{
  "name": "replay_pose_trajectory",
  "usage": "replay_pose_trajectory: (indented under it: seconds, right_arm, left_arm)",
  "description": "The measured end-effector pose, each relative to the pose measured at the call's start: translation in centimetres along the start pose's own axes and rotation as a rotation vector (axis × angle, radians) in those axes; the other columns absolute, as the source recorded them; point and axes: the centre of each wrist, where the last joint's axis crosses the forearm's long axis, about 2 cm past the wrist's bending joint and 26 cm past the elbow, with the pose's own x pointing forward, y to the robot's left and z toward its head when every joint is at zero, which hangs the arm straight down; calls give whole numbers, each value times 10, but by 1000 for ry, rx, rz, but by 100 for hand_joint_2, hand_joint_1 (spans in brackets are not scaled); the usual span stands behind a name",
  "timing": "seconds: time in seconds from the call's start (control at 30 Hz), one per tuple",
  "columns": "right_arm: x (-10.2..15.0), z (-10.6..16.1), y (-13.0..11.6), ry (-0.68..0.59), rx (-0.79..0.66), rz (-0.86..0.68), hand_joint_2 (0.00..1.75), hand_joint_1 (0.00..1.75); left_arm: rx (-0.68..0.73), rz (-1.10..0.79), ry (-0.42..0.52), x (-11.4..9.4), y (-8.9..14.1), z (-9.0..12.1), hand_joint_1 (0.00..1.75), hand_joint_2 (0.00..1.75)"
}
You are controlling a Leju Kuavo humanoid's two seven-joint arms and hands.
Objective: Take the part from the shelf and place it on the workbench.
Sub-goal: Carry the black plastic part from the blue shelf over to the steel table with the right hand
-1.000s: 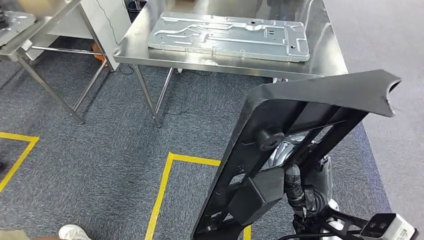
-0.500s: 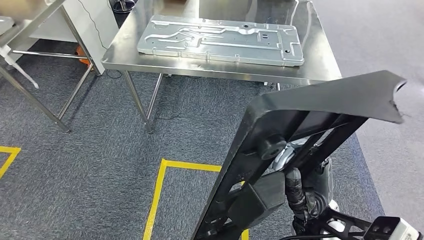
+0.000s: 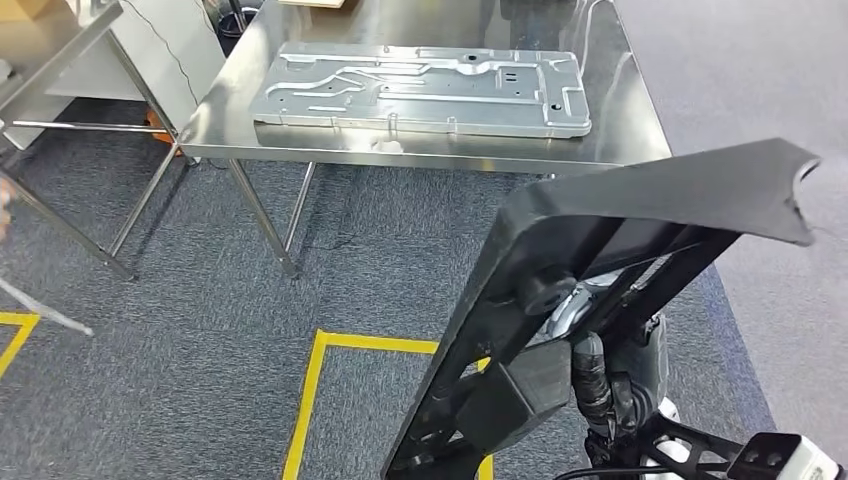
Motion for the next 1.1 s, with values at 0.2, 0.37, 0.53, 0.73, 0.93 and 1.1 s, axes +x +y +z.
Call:
replay_pose_trajectory:
  seconds: [0.2, 0.37, 0.53, 0.73, 0.93, 1.1]
  right_arm:
    - [0, 0, 0, 1, -2, 3, 175, 175]
    - [-1, -1, 0, 1, -2, 5, 175, 175]
    - [-1, 1, 0, 7, -7, 9, 175, 175]
    - [-1, 3, 1, 13, -12, 14, 175, 175]
    - [0, 3, 1, 12, -12, 14, 175, 175]
    - [0, 4, 1, 13, -10, 10, 175, 175]
  left_arm:
    - [3, -2, 0, 0, 2, 0, 0, 175]
    - [4, -2, -2, 1, 3, 0, 0, 175]
    - [2, -1, -3, 1, 2, 0, 0, 175]
    - [2, -2, -2, 0, 2, 0, 0, 175]
    - [0, -2, -7, 2, 2, -1, 0, 175]
    - [1, -3, -2, -1, 3, 0, 0, 175]
